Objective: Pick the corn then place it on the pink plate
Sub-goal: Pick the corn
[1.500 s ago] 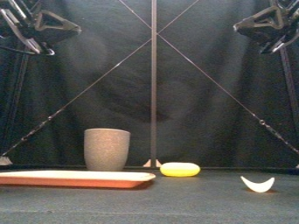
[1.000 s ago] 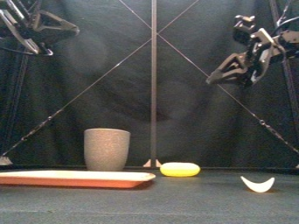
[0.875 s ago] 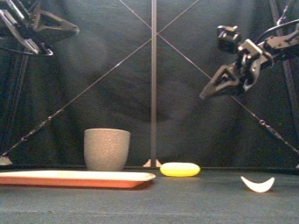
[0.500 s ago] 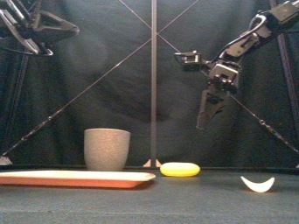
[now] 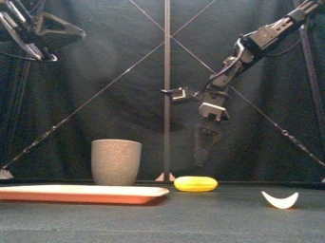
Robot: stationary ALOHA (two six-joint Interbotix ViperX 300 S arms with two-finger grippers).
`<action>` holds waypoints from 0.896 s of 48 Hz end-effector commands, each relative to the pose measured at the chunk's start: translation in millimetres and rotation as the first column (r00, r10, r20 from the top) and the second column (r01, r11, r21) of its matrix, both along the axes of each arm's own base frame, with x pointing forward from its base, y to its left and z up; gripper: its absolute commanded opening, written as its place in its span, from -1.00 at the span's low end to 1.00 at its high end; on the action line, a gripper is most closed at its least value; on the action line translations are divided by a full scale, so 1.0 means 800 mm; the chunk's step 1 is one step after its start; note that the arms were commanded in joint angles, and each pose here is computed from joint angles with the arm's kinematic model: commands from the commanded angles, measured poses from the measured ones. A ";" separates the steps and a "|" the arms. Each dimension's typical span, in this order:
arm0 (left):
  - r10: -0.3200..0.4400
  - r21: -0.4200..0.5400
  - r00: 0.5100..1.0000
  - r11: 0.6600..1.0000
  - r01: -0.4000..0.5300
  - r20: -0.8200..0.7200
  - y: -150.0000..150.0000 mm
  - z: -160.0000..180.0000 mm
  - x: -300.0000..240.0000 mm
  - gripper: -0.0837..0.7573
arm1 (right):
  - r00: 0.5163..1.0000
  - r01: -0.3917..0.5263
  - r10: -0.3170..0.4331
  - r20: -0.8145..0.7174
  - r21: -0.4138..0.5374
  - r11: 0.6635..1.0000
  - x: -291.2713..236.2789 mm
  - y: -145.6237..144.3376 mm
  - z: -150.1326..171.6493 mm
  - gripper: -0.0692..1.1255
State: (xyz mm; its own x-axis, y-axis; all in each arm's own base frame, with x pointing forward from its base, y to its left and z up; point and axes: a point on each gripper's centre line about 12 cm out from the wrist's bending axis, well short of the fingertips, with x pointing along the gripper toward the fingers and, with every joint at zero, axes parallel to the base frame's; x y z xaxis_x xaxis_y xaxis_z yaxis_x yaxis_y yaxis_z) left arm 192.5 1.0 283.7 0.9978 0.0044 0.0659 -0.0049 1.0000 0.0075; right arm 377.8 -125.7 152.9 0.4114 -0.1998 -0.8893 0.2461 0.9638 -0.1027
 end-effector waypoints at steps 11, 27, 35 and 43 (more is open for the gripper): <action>0.001 0.005 1.000 1.000 -0.001 0.011 0.000 0.004 0.000 -0.90 | 0.998 0.057 -0.057 -0.004 -0.002 0.998 0.017 -0.038 -0.014 0.87; 0.001 0.006 1.000 1.000 -0.001 0.008 0.000 0.002 0.000 -0.90 | 0.998 0.061 -0.061 -0.028 0.012 0.998 0.018 -0.037 -0.030 0.81; 0.001 0.005 1.000 1.000 -0.001 0.009 0.000 0.003 0.000 -0.90 | 0.999 0.041 -0.040 -0.026 0.019 0.999 0.025 -0.023 -0.031 0.56; 0.001 0.005 1.000 1.000 -0.001 0.009 0.000 0.003 0.000 -0.90 | 0.999 0.041 -0.041 -0.010 0.039 0.998 0.033 -0.013 -0.028 0.13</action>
State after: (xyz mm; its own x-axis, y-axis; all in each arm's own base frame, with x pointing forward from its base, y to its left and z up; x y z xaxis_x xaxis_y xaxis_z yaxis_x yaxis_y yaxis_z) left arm 191.4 0.9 278.6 0.9985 0.0040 0.0552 -0.0045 0.9999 0.0105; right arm 393.6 -138.7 113.2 0.3449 -0.1775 -0.9217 0.2812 0.9564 -0.0790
